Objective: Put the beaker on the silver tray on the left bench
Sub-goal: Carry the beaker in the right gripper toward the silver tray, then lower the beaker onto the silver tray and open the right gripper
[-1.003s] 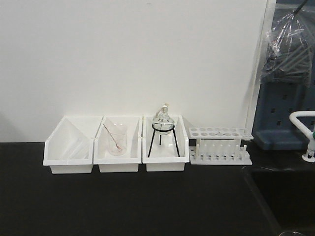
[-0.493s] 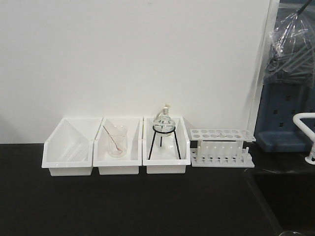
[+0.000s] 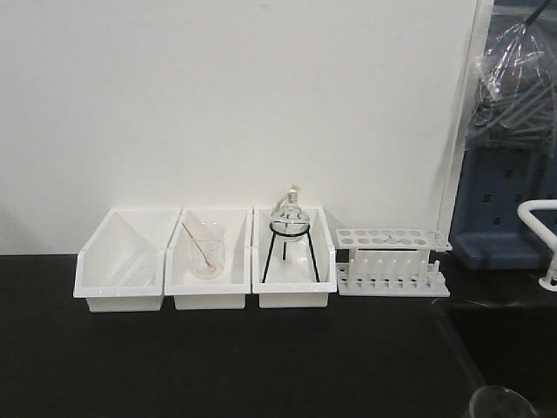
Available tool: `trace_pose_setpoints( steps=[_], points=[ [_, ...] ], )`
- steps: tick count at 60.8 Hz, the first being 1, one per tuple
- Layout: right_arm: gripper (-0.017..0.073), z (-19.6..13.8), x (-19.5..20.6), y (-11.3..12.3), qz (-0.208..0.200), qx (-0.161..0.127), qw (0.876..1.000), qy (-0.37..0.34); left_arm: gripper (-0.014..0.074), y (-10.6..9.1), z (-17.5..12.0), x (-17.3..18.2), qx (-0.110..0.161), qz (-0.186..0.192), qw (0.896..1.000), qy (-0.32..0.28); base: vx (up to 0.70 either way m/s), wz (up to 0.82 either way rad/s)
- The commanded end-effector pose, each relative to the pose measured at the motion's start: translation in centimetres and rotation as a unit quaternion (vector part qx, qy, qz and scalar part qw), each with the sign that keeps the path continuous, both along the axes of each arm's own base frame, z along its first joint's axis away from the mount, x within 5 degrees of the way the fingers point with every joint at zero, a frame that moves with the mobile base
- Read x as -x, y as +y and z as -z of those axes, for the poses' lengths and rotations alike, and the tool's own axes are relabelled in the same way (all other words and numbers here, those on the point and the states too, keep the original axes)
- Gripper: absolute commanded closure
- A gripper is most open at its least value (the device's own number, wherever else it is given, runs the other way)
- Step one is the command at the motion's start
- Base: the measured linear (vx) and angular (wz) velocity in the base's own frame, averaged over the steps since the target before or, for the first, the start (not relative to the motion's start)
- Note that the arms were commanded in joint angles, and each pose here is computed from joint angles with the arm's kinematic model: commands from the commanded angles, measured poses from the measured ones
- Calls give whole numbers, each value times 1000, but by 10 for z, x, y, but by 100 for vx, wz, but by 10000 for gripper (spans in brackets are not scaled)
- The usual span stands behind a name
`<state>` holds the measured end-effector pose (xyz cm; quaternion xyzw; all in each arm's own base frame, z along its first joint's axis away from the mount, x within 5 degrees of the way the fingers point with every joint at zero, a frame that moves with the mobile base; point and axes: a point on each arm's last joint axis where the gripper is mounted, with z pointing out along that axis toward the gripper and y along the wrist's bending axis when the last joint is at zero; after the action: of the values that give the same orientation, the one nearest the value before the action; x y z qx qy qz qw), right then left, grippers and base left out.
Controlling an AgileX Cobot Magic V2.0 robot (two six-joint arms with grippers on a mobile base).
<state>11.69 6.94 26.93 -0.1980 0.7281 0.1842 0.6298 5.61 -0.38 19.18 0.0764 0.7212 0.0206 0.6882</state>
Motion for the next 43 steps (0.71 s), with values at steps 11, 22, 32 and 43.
trace_pose_setpoints(
  steps=[11, 22, 32, 43],
  points=[
    [571, 10, -67, 65, -137, -8, 989, -60, 592, -1, -1, 0, 8, 7, 999, -32, 0, 0],
    [571, 46, -117, 110, -225, -20, 974, -16, 592, -1, -1, 0, 8, 7, 999, -32, 0, 0],
    [571, 91, -141, 160, -309, -8, 951, 13, 592, -1, -1, 0, 8, 7, 999, -32, 0, 0],
    [571, 115, -146, 196, -345, -1, 938, 27, 592, -1, -1, 0, 8, 7, 999, -32, 0, 0]
  ],
)
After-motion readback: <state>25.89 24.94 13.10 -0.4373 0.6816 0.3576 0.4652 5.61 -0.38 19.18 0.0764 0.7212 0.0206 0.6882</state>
